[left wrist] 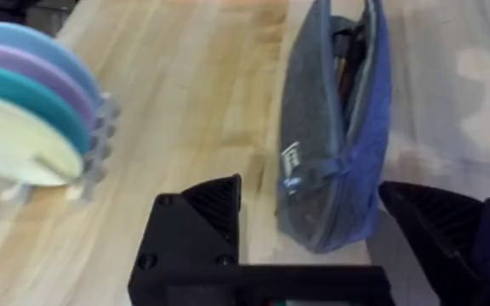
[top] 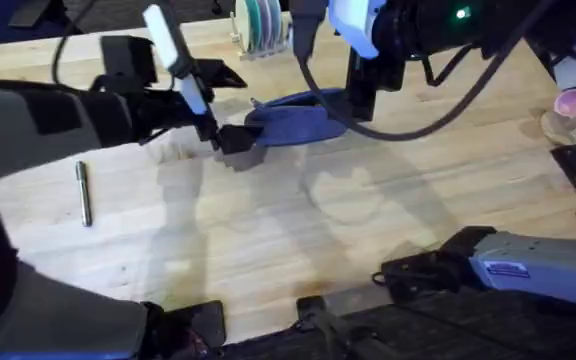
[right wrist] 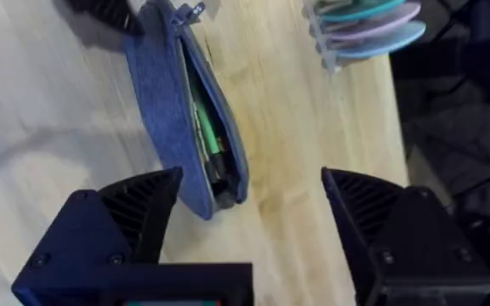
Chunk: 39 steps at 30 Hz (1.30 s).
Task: Unzip the bag, pick up the pens from the table one at a time and place them inside, then zip the bag closed.
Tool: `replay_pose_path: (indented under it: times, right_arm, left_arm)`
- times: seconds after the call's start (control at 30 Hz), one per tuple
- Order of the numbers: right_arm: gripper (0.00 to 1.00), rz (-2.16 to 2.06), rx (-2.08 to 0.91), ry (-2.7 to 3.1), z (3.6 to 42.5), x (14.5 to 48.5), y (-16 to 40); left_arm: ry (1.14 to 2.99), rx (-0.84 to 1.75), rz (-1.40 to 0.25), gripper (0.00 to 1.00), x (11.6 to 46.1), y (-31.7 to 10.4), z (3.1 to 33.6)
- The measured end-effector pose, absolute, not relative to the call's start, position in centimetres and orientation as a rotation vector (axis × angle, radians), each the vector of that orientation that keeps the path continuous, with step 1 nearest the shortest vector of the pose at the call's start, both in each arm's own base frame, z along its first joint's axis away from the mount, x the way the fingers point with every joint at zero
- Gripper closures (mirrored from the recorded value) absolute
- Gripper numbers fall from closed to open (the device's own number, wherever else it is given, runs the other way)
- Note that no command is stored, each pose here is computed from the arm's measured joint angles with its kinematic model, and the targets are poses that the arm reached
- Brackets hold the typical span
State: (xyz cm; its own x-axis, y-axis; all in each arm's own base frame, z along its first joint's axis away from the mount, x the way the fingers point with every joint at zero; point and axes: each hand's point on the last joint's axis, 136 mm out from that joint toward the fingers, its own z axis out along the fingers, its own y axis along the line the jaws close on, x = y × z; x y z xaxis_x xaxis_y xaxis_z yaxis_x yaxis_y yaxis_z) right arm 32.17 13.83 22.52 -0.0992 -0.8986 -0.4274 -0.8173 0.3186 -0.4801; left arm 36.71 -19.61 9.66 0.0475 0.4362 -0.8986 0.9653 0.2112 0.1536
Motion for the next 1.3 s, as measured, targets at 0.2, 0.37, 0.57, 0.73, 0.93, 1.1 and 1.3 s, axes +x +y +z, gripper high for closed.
replay_pose_path:
  times: [0.2, 0.37, 0.57, 0.73, 0.93, 1.1, 1.3]
  right_arm:
    - [0.004, -0.196, -1.601, 1.858, 22.5, 32.2, 13.8]
    - [0.59, -0.201, -1.626, 1.841, 22.5, 32.1, 13.9]
    - [0.966, -0.138, -1.654, 1.833, 21.9, 31.8, 14.6]
    - [0.968, -0.066, -1.706, 1.885, 19.6, 31.6, 15.1]
    - [0.968, -0.021, -1.756, 1.954, 16.5, 32.3, 15.4]
    - [0.968, 0.001, -1.782, 1.99, 14.3, 33.1, 15.7]
    - [0.968, 0.003, -1.78, 1.987, 12.8, 34.5, 16.3]
  left_arm:
    - [1.527, 1.331, -0.633, 0.009, 37.8, -17.6, 11.8]
    - [1.526, 1.307, -0.598, 0.008, 38.3, -16.4, 12.6]
    - [1.534, 1.293, -0.587, 0.009, 38.5, -15.7, 12.7]
    - [1.535, 1.292, -0.585, 0.009, 38.6, -15.7, 12.7]
    - [1.535, 1.292, -0.586, 0.009, 38.6, -15.7, 12.7]
    - [1.535, 1.292, -0.586, 0.009, 38.6, -15.7, 12.7]
    - [1.535, 1.292, -0.586, 0.009, 38.6, -15.7, 12.7]
